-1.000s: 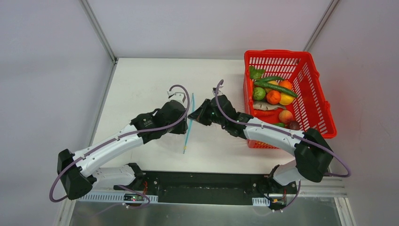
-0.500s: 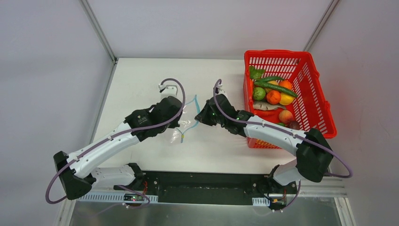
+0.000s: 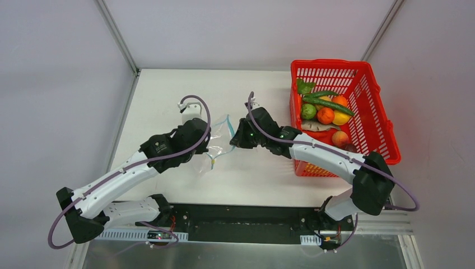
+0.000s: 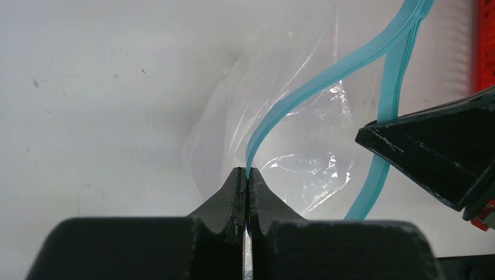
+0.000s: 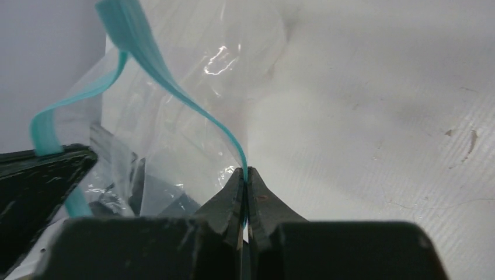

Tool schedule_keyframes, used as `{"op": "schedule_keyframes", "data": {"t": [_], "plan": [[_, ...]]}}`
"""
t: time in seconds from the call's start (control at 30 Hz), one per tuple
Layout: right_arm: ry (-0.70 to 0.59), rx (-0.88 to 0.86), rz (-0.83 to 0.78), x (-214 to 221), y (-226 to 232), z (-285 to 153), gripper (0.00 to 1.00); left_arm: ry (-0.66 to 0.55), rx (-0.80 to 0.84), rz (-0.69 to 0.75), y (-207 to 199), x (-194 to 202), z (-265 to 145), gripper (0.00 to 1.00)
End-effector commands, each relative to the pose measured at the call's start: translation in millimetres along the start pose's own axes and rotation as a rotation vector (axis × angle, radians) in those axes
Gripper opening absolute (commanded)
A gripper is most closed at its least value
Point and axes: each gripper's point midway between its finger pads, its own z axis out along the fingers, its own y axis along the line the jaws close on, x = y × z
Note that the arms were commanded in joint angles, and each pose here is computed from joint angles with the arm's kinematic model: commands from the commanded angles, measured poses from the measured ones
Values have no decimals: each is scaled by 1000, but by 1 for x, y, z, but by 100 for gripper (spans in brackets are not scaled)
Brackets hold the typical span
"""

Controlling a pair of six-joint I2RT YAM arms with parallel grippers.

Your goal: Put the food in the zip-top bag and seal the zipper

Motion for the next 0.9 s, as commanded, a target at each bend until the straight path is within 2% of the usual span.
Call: {"op": "schedule_keyframes", "data": {"t": [0.0, 0.27, 0.37, 0.43, 0.57, 0.7, 0.87], "plan": [[49, -115, -40, -2, 28, -15, 5, 13, 56, -60, -13, 11, 6, 0], [76, -113, -34, 3, 27, -20, 14, 32, 80, -53, -24, 14, 12, 0], [89, -119, -33, 6, 28, -24, 25, 27, 78, -48, -23, 14, 13, 0], [87, -131, -42, 5, 31, -30, 37, 22, 70, -41, -22, 13, 13, 0], [72, -168, -63, 1, 39, -46, 54, 16, 71, -36, -22, 12, 14, 0], [42, -202, -88, -6, 46, -67, 62, 3, 78, -44, -24, 10, 15, 0], [-117, -193, -129, -33, 44, -107, 71, -5, 96, -59, -25, 13, 17, 0]]}}
